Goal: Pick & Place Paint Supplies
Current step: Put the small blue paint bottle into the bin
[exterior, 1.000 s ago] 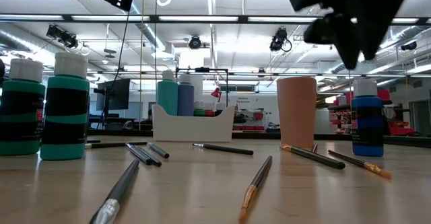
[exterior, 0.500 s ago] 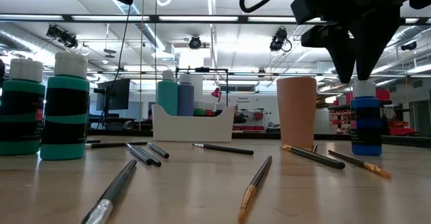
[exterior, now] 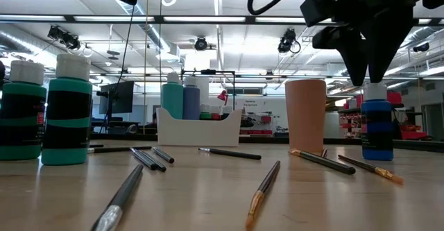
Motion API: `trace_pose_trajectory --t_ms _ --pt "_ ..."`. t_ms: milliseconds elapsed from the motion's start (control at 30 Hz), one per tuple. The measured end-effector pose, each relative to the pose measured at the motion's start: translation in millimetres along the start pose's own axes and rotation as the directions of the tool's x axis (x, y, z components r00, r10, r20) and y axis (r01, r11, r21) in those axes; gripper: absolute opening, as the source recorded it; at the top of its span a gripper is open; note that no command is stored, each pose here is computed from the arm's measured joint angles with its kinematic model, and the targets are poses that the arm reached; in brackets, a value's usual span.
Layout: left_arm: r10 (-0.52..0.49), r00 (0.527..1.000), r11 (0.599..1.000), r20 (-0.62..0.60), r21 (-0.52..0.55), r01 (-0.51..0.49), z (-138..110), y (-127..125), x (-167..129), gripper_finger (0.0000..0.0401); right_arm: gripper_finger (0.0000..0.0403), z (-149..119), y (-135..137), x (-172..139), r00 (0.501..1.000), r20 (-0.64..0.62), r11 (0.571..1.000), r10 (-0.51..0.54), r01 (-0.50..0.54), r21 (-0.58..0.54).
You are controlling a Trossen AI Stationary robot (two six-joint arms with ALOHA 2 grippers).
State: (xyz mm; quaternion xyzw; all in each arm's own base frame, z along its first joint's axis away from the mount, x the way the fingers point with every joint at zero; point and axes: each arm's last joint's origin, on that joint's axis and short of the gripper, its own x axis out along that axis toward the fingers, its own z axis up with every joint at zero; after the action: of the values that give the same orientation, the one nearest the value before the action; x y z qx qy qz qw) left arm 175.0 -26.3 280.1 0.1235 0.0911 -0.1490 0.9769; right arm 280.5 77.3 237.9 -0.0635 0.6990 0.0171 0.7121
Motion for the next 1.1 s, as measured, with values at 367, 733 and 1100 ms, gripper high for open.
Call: trace_pose_trajectory --t_ms 367,733,1100 --pt "0.000 1.000 1.000 -0.001 0.006 0.000 -0.3 -0.1 0.1 0.0139 0.0156 -15.1 0.9 28.9 0.996 -0.087 0.999 0.034 -0.033 0.014" --pt "0.000 1.000 1.000 -0.001 0.014 0.000 -0.2 -0.1 0.1 0.0139 0.0156 -11.0 0.8 23.0 0.999 -0.003 0.999 0.043 -0.043 0.015" --pt "0.000 1.000 1.000 -0.001 0.012 0.000 -0.3 -0.1 0.0 0.0139 0.0155 -8.6 1.0 23.1 0.999 0.022 0.999 0.038 -0.038 -0.003"
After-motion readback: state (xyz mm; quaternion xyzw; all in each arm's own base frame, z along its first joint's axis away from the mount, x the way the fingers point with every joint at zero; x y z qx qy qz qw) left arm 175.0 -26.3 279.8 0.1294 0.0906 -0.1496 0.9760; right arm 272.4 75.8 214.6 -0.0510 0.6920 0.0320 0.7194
